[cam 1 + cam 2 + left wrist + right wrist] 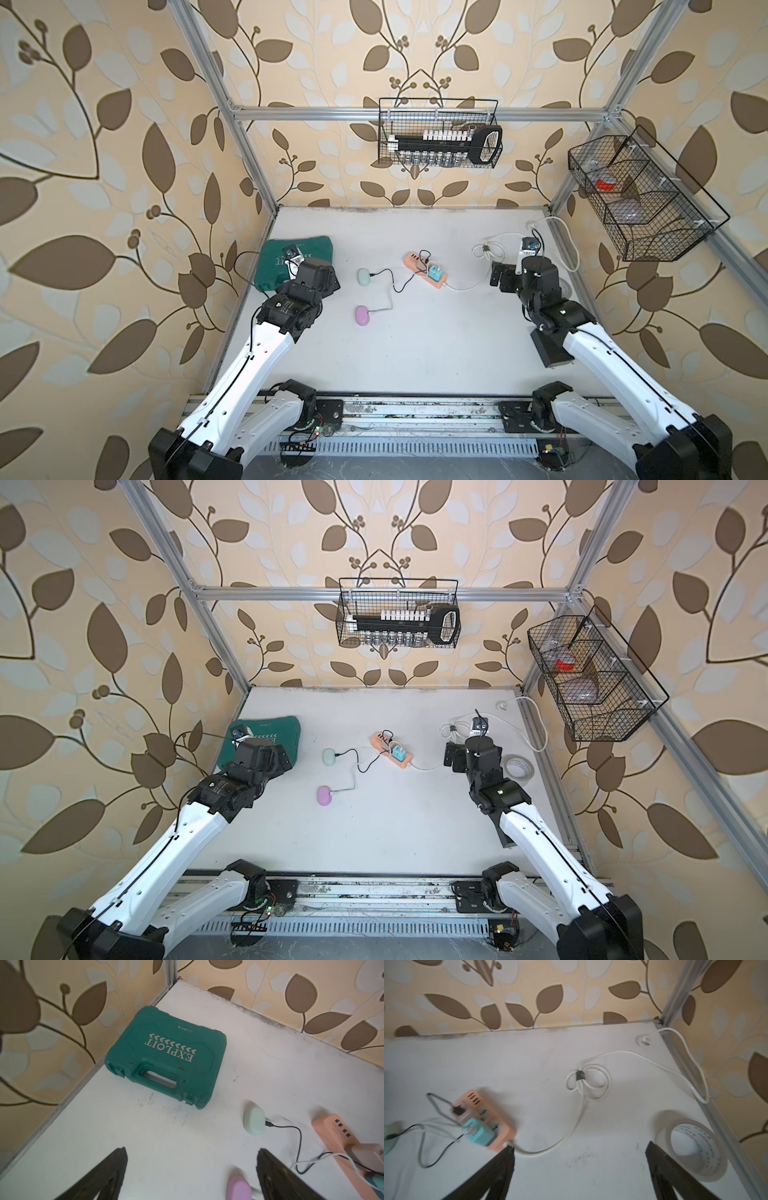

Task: Charge the bluetooth headset
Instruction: Reset both arms

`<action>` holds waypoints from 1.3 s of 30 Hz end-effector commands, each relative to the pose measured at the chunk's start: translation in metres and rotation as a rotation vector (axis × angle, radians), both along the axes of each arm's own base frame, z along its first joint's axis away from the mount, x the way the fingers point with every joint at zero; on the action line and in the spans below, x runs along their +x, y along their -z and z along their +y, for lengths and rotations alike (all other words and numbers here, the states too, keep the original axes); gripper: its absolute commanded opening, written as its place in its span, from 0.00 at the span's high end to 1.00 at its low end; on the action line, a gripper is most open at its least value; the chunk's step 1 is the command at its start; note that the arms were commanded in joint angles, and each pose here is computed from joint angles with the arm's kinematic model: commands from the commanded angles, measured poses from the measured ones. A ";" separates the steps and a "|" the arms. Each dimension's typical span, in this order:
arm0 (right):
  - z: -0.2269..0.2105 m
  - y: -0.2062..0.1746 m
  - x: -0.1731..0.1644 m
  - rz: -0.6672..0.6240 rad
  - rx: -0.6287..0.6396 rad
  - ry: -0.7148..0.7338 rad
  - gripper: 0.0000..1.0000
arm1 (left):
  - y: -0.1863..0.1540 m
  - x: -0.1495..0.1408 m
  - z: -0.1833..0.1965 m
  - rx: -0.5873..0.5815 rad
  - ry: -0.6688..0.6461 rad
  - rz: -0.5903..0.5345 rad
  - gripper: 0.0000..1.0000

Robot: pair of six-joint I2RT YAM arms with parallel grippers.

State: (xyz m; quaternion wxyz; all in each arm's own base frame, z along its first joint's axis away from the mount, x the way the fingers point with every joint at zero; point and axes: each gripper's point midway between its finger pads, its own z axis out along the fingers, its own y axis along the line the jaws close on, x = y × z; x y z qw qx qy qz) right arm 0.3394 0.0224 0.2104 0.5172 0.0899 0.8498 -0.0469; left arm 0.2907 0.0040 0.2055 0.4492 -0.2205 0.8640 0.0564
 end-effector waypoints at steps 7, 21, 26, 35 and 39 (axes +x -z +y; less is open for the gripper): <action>-0.063 0.042 0.018 -0.028 -0.169 0.231 0.00 | 0.059 0.057 0.045 0.097 0.004 0.009 0.01; -0.061 0.094 0.028 -0.160 -0.145 0.166 0.00 | 0.096 0.085 0.036 0.153 0.100 -0.153 0.01; -0.045 0.104 0.037 -0.154 -0.115 0.027 0.00 | 0.126 0.087 0.023 0.146 0.186 -0.177 0.01; -0.040 0.116 0.046 -0.117 -0.086 -0.035 0.00 | 0.127 0.089 0.020 0.158 0.192 -0.162 0.01; -0.040 0.117 0.046 -0.116 -0.088 -0.034 0.00 | 0.128 0.088 0.020 0.156 0.192 -0.160 0.01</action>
